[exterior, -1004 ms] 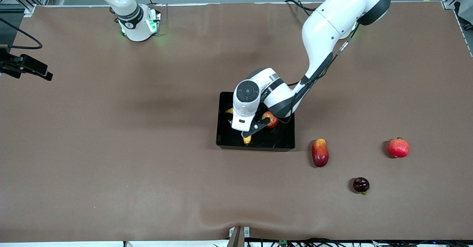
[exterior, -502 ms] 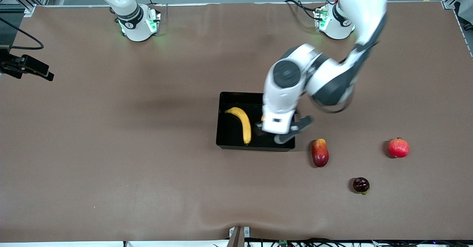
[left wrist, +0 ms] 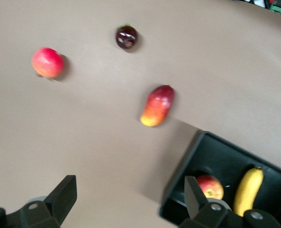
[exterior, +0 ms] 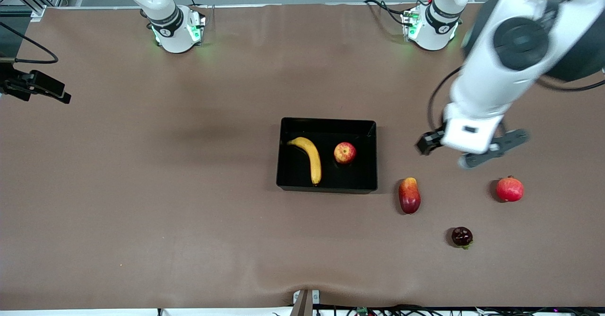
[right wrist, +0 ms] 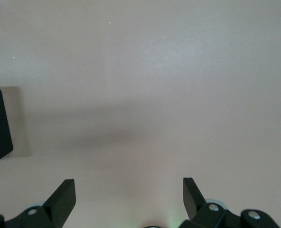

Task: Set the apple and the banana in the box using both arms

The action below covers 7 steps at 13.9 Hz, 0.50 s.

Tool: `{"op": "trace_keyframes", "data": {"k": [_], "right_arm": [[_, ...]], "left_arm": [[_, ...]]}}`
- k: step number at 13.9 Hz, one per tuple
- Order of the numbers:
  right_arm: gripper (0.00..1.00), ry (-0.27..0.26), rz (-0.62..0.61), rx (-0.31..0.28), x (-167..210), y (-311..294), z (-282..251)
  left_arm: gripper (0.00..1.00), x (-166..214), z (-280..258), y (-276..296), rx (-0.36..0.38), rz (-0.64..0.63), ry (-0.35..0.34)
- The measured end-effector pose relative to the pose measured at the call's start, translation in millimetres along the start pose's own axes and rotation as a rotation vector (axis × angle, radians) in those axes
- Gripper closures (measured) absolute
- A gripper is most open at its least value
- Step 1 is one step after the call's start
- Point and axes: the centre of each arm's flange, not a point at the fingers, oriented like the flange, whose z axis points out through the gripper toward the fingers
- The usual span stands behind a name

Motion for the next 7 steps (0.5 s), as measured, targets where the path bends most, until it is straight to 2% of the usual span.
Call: {"op": "trace_keyframes", "data": {"k": [3, 7], "right_arm": [[0.0, 0.0, 0.002, 0.0, 0.0, 1.0, -0.1], [0.0, 0.001, 0.003, 0.0, 0.1, 1.7, -0.4]], "left_arm": [[0.0, 13.3, -22.9, -53.6, 0.027, 0.112, -0.012], [0.0, 16.5, -48.7, -107.2, 0.014, 0.161, -0.034]]}}
